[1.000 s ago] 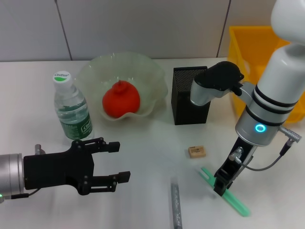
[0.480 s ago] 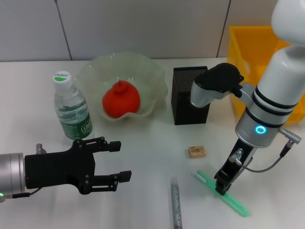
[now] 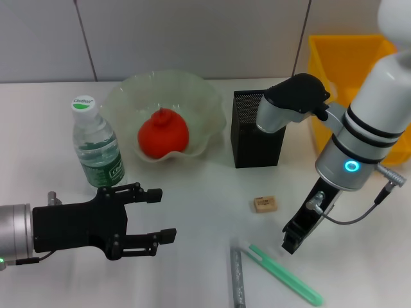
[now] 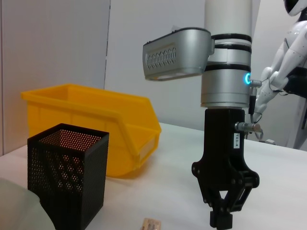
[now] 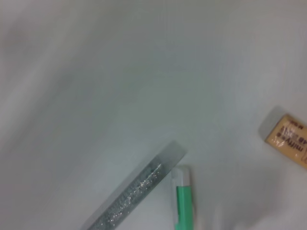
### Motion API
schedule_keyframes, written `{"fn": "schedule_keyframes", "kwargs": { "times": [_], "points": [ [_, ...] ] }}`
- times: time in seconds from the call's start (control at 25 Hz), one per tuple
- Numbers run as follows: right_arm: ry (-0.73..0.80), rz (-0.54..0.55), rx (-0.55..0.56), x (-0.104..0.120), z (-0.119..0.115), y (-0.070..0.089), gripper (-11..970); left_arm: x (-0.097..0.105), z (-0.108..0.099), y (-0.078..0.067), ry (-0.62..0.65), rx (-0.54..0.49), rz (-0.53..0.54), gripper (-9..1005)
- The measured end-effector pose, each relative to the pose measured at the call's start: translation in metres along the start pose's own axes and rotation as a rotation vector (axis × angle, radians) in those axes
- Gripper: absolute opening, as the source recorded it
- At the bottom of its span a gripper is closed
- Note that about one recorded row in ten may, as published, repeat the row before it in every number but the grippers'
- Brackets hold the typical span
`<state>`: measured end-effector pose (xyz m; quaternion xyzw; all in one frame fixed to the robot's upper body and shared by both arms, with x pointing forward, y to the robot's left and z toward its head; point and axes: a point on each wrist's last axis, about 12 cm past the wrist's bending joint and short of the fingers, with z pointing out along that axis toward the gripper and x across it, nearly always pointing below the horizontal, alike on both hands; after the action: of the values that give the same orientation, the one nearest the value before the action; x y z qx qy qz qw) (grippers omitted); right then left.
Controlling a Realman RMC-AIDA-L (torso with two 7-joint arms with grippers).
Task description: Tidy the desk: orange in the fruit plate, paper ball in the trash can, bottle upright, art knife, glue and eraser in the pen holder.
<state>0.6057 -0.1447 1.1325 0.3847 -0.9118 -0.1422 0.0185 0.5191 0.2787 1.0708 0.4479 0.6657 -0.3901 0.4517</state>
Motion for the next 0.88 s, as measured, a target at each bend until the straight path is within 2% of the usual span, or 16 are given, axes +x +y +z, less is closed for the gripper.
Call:
{"fn": "schedule_keyframes", "kwargs": {
  "times": [0.32,0.56,0.88],
  "points": [
    [0.005,-0.023,-0.037,-0.002,-0.001,0.007,79,0.0,0.0,0.0,0.0,0.0,-0.001,799],
    [0.017,-0.09,-0.05,-0.004,0.007,0.016,267,0.001,0.0,0.0,0.003,-0.007,-0.002,799],
    [0.026,-0.138,-0.026,-0.008,0.015,0.023,437,0.001,0.0,0.0,0.003,-0.006,-0.001,799]
  ]
}}
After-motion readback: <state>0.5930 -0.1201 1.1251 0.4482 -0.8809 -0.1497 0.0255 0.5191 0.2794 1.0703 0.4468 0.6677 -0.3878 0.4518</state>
